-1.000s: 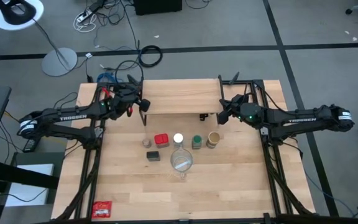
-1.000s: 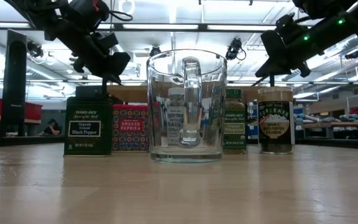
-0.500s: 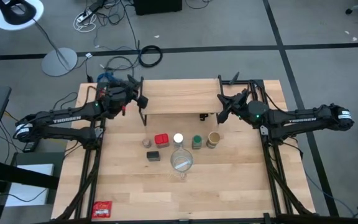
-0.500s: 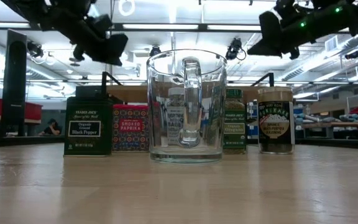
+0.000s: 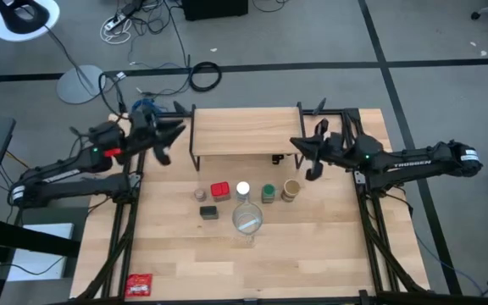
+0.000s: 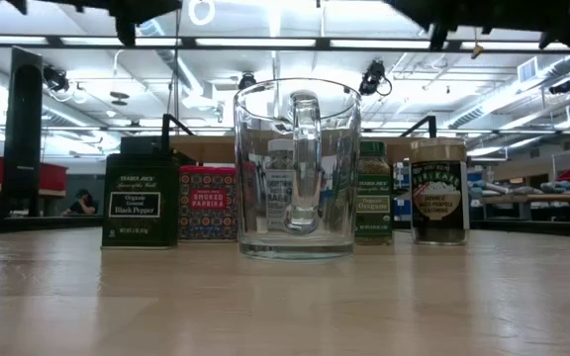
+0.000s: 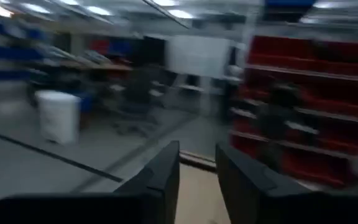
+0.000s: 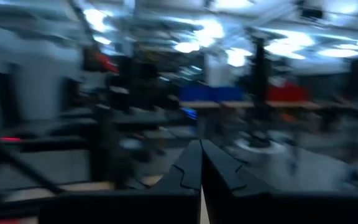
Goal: Shelf spices
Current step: Put the transparent seasoning bottle on the shelf
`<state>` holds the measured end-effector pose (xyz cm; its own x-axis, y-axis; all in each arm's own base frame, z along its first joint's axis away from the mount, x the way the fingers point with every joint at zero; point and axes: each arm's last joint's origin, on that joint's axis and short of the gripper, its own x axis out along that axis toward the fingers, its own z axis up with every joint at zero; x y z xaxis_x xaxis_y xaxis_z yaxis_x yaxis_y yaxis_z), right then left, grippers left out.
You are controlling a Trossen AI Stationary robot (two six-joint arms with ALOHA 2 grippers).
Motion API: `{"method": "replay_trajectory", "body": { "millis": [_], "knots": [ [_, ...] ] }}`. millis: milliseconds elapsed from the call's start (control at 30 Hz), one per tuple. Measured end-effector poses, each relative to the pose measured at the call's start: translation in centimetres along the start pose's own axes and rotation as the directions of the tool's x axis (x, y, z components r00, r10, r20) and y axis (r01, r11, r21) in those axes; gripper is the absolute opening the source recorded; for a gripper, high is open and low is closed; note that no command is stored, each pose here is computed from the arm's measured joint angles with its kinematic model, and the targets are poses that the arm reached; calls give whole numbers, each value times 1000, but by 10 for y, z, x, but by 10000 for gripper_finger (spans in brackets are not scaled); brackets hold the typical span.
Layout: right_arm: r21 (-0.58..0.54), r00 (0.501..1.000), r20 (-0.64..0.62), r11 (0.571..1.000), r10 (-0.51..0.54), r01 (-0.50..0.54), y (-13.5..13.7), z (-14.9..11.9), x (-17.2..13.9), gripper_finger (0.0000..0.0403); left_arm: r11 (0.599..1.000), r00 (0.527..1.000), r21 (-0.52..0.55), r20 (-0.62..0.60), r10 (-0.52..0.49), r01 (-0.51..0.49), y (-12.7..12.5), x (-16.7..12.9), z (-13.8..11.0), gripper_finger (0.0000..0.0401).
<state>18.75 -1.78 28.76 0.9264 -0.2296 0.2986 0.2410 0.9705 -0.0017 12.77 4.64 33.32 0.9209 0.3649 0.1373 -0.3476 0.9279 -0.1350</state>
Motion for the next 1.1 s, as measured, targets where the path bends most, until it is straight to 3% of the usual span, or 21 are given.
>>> {"method": "replay_trajectory", "body": {
  "millis": [100,267,433,767,867,933,1033,1100],
  "knots": [
    [6,998,36,999,54,-54,3,3,0,2,1000,987,-1,-159,-6,6,0,-7,-14,137],
    [14,997,36,998,64,-65,4,3,0,4,998,912,-65,-411,-16,-12,-3,-11,-41,181],
    [17,997,32,997,73,-74,5,3,0,6,980,852,-141,-487,-192,140,-17,-7,-56,195],
    [24,995,34,996,89,-90,8,3,-1,5,900,616,-124,-690,-381,419,-61,8,-96,194],
    [25,995,34,996,89,-90,8,3,-1,5,892,521,-123,-774,-360,435,-70,9,-110,194],
    [25,995,34,996,89,-90,8,3,-1,6,906,475,-71,-832,-285,417,-73,9,-114,194],
    [24,996,33,996,87,-88,8,3,-1,6,916,446,81,-888,-112,393,-74,12,-120,194],
    [23,996,33,996,82,-83,7,3,-1,6,908,443,139,-895,-56,396,-75,16,-122,195]
  ]
}}
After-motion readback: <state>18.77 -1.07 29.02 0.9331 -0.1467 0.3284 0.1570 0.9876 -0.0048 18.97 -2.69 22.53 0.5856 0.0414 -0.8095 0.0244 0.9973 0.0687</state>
